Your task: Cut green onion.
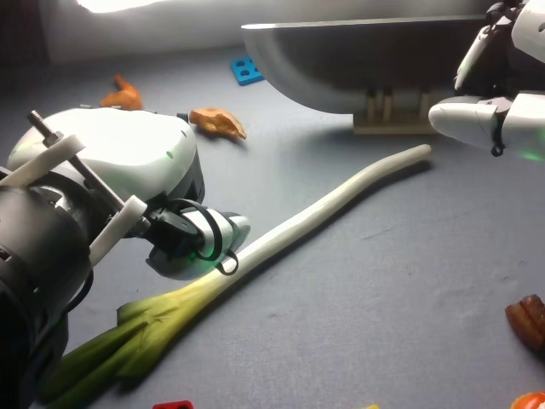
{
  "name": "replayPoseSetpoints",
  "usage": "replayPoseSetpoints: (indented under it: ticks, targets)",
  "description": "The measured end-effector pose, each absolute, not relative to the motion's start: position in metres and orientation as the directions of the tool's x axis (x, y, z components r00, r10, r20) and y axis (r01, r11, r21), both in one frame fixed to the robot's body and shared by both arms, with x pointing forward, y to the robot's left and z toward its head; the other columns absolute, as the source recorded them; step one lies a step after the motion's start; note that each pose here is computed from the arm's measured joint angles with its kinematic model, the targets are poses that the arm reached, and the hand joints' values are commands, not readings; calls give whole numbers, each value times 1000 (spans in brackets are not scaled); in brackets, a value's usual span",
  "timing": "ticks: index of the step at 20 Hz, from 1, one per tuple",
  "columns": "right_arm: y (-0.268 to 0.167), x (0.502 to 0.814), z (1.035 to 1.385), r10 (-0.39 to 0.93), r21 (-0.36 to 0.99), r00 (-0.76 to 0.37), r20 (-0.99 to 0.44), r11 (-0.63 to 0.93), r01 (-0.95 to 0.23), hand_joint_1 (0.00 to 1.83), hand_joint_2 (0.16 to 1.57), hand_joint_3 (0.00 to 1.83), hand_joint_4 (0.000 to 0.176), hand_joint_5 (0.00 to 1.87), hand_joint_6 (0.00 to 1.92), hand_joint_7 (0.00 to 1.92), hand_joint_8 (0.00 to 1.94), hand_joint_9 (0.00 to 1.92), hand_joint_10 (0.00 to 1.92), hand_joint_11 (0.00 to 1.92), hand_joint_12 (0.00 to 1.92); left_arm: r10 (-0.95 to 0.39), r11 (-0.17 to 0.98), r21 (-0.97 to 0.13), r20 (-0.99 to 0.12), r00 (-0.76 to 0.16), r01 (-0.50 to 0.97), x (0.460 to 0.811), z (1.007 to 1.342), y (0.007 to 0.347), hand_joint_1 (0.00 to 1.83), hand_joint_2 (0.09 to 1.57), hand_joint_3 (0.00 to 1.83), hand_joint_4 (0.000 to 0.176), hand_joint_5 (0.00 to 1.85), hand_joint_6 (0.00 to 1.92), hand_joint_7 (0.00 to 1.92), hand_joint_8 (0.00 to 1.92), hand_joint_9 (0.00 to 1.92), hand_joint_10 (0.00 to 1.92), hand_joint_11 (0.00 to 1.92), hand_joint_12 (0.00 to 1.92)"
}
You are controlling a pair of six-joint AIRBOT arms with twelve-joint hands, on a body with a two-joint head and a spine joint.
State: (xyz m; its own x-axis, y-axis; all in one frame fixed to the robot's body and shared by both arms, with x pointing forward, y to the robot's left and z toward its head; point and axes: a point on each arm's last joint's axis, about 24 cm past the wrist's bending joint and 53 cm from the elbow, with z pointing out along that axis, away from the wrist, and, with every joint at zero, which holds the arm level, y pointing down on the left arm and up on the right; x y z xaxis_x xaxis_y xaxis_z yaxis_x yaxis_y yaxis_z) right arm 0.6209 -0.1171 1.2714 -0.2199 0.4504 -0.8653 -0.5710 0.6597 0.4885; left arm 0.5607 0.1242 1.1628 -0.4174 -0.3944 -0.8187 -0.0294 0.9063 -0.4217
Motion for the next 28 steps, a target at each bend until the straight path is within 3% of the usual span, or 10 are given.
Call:
replayPoseSetpoints:
  ticks: [2, 8, 9, 10, 13, 14, 17, 19, 28]
  targets:
    - [-117, 621, 1271, 450, 489, -220, -865, 660, -571, 311, 1113, 46, 0, 3, 1, 34, 5, 0, 0, 0, 0, -397, 905, -423, -815, -422, -33, 560, 1162, 124, 374, 1343, 23, 37, 64, 4, 91, 2, 83, 9, 0, 378]
    - [-118, 621, 1272, 449, 483, -213, -868, 664, -571, 288, 1126, 37, 0, 8, 3, 52, 9, 0, 0, 0, 0, -406, 903, -426, -799, -445, -58, 557, 1154, 126, 385, 1350, 11, 32, 66, 2, 92, 1, 80, 3, 0, 327]
    - [-120, 623, 1271, 441, 474, -205, -874, 677, -564, 316, 1135, 37, 0, 4, 1, 42, 4, 0, 0, 0, 0, -411, 901, -429, -791, -453, -67, 556, 1151, 127, 376, 1348, 6, 25, 88, 6, 123, 6, 105, 9, 0, 411]
    - [-124, 627, 1270, 449, 480, -199, -871, 688, -545, 368, 1117, 25, 0, 0, 0, 17, 4, 0, 0, 0, 0, -409, 902, -426, -790, -458, -70, 555, 1149, 127, 503, 1318, 0, 10, 129, 13, 146, 6, 130, 12, 0, 477]
    - [-133, 633, 1272, 465, 487, -184, -866, 700, -522, 565, 1027, 0, 0, 0, 0, 0, 0, 0, 0, 0, 0, -415, 901, -426, -781, -466, -89, 552, 1146, 129, 489, 1282, 0, 9, 93, 0, 125, 0, 113, 1, 0, 471]
    - [-138, 637, 1272, 481, 502, -184, -857, 702, -506, 856, 970, 0, 0, 0, 0, 0, 0, 0, 0, 0, 0, -420, 899, -426, -770, -480, -103, 548, 1141, 130, 490, 1283, 0, 13, 95, 1, 137, 3, 113, 1, 0, 454]
    - [-154, 651, 1275, 531, 553, -188, -826, 699, -454, 1111, 944, 0, 12, 0, 0, 0, 0, 0, 0, 0, 0, -430, 898, -417, -754, -497, -144, 544, 1132, 137, 486, 1286, 0, 16, 94, 1, 140, 2, 100, 3, 0, 462]
    - [-163, 658, 1273, 541, 567, -193, -819, 705, -427, 1149, 945, 0, 14, 0, 0, 0, 0, 0, 0, 0, 0, -427, 900, -408, -759, -492, -152, 544, 1130, 140, 510, 1283, 0, 23, 75, 1, 131, 1, 91, 1, 0, 383]
    - [-205, 698, 1260, 615, 647, -206, -761, 697, -310, 1121, 963, 0, 5, 0, 0, 0, 0, 0, 0, 0, 0, -450, 890, -423, -745, -493, -172, 531, 1114, 142, 446, 1306, 4, 19, 42, 1, 90, 0, 63, 2, 0, 357]
